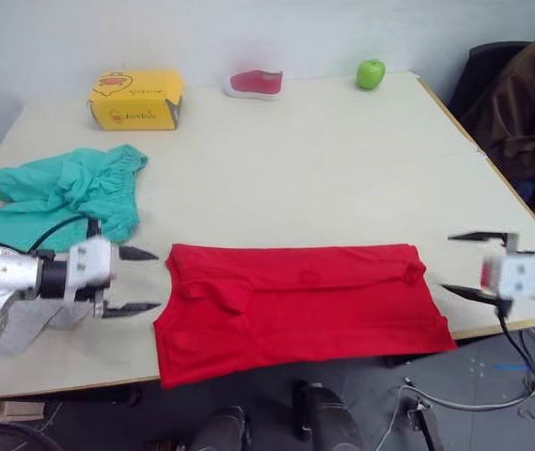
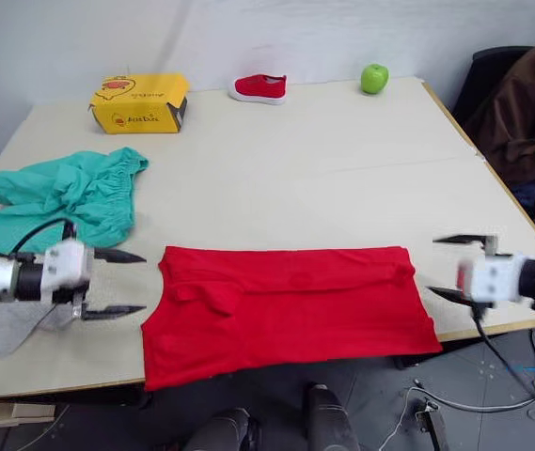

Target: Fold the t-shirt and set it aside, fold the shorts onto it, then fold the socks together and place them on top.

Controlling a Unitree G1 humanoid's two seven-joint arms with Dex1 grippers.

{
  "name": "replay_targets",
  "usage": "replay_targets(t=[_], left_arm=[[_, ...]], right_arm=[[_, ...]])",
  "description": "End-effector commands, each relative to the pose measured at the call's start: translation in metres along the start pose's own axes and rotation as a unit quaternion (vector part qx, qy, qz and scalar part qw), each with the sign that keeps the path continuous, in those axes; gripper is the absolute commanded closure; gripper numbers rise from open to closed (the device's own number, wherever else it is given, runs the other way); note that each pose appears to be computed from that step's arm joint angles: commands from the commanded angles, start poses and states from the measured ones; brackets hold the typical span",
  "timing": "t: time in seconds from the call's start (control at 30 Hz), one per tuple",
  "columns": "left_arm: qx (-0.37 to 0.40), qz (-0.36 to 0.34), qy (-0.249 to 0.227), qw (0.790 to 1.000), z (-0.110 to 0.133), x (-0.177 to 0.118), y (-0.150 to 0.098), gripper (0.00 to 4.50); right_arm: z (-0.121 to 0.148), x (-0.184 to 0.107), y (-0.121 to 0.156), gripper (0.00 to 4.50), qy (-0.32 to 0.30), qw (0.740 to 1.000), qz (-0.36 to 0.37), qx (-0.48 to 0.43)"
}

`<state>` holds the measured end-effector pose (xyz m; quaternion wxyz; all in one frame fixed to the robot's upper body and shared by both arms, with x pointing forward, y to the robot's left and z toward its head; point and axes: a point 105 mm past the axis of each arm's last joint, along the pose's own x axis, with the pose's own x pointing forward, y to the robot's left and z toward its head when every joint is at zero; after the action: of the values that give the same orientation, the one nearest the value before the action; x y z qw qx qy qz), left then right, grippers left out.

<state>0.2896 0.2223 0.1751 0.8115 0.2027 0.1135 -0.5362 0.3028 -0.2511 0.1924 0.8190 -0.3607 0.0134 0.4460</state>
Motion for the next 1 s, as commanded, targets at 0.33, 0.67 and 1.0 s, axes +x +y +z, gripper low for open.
replay_targets(t=[0.33, 0.67, 1.0], left_arm=[[-0.132, -0.071, -0.032, 0.988, 0.038, 0.082, 0.005, 2.77], [-0.122, 0.050, 0.106, 0.986, -0.045, 0.123, 0.041, 4.45], [-0.111, 0.091, 0.082, 0.986, -0.047, 0.101, 0.062, 4.45]], right_arm=[[0.002, 0.067, 0.029, 3.36, 0.028, 0.979, 0.027, 0.202], [-0.070, 0.056, 0.033, 4.50, 0.176, 0.947, -0.079, 0.255], [-0.114, -0.002, -0.015, 4.50, 0.216, 0.910, -0.228, 0.270]])
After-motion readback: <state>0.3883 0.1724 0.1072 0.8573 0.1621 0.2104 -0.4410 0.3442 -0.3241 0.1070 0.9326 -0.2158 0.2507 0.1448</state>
